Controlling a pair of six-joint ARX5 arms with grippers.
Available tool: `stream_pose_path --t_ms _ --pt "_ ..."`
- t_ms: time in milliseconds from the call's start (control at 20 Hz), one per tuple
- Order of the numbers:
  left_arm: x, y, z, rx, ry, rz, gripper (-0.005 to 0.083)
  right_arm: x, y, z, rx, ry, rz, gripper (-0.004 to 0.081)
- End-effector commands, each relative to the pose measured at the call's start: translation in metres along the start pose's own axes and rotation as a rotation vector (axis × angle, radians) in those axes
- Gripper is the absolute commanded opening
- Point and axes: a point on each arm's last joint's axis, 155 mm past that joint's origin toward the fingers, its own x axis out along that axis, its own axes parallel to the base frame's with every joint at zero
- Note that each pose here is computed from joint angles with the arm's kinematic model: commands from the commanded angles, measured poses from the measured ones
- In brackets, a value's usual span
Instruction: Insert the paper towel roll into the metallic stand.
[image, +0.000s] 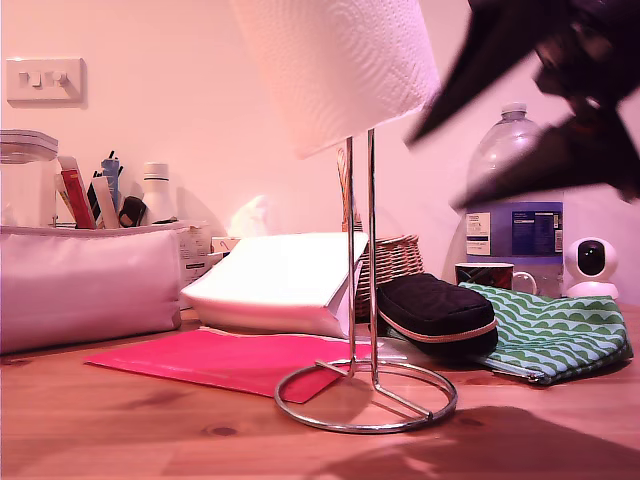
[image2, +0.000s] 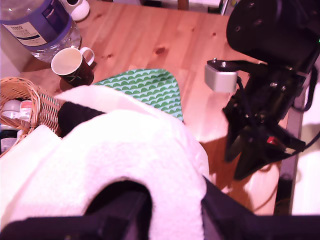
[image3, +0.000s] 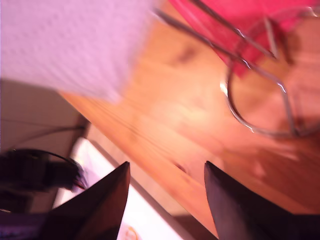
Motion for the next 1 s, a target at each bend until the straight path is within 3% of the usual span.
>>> stream_pose_path --t_ms 0,150,350,950 --pt "0.034 -0.008 -0.019 0.007 0.102 -0.053 -0.0022 -0.003 -0.003 -0.005 -0.021 0.017 -0.034 0.0423" --pt "0.034 -0.006 -0.02 0.023 0.113 -0.036 -0.0022 -0.004 -0.015 -0.014 -0.033 0.048 -0.09 0.0423" --pt "0.034 -0.003 -0.022 0.038 0.122 -0.019 -0.0022 -0.005 -0.017 -0.018 -0.033 0.063 -0.095 0.0423" --pt "0.088 0.003 -0.043 0.014 0.246 -0.057 -0.0022 -0.006 -0.022 -0.023 -0.039 0.082 -0.119 0.0423"
